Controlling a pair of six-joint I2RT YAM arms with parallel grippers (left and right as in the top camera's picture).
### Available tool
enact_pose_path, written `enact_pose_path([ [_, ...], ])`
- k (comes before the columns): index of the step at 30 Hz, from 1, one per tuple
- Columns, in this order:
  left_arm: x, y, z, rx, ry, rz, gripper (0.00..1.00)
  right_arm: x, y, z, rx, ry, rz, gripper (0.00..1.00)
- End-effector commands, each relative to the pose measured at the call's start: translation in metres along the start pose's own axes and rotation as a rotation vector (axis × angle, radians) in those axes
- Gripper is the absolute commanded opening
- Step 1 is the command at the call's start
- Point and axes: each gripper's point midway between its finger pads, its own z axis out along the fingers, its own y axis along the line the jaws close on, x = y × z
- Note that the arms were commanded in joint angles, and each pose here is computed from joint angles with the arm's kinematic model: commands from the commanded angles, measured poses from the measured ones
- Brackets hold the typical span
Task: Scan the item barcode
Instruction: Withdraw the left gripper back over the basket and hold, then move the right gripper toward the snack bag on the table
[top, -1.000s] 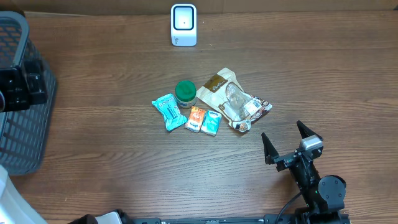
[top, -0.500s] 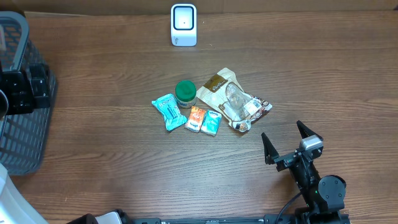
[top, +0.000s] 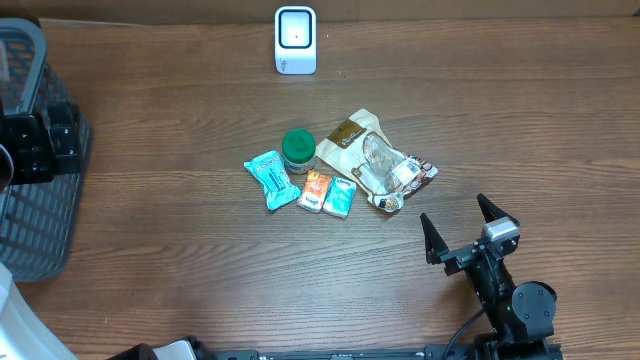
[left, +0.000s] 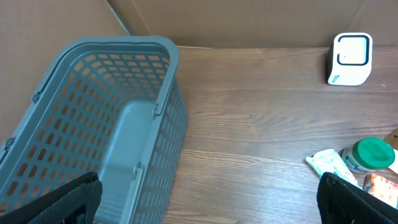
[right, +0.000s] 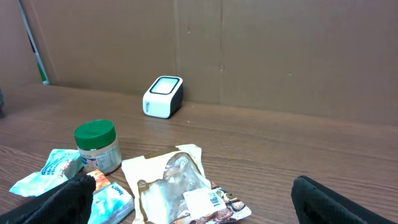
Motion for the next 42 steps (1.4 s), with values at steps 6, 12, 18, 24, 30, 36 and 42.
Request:
enact_pose_path([
  [6,-0.0003,-0.0018,0.0006,0.014,-0.001,0.013,1.00,0.0013,-0.0004,0.0000,0.004,-0.006,0.001,1.00],
  [12,-0.0002,-0.0018,0.0007,0.015,-0.001,0.013,0.99,0.0013,-0.0004,0.0000,0.004,-0.006,0.001,1.00],
  [18,-0.0003,-0.0019,0.0007,0.015,-0.001,0.013,1.00,0.0013,-0.0004,0.0000,0.004,-0.006,0.001,1.00],
  [24,-0.0002,-0.0018,0.0007,0.015,-0.001,0.013,1.00,0.0013,-0.0005,0.0000,0.004,-0.006,0.001,1.00],
  [30,-0.0003,-0.0019,0.0007,0.015,-0.001,0.013,1.00,0.0013,-0.0004,0.0000,0.004,-0.006,0.001,1.00],
  [36,-0.0004,-0.0019,0.0007,0.015,-0.001,0.013,1.00,0.0013,-0.0005,0.0000,0.004,-0.006,0.001,1.00],
  [42,-0.0003,-0.0019,0.0007,0.015,-0.001,0.013,1.00,0.0004,0.0074,-0.0002,-0.041,-0.010,0.000,1.00],
])
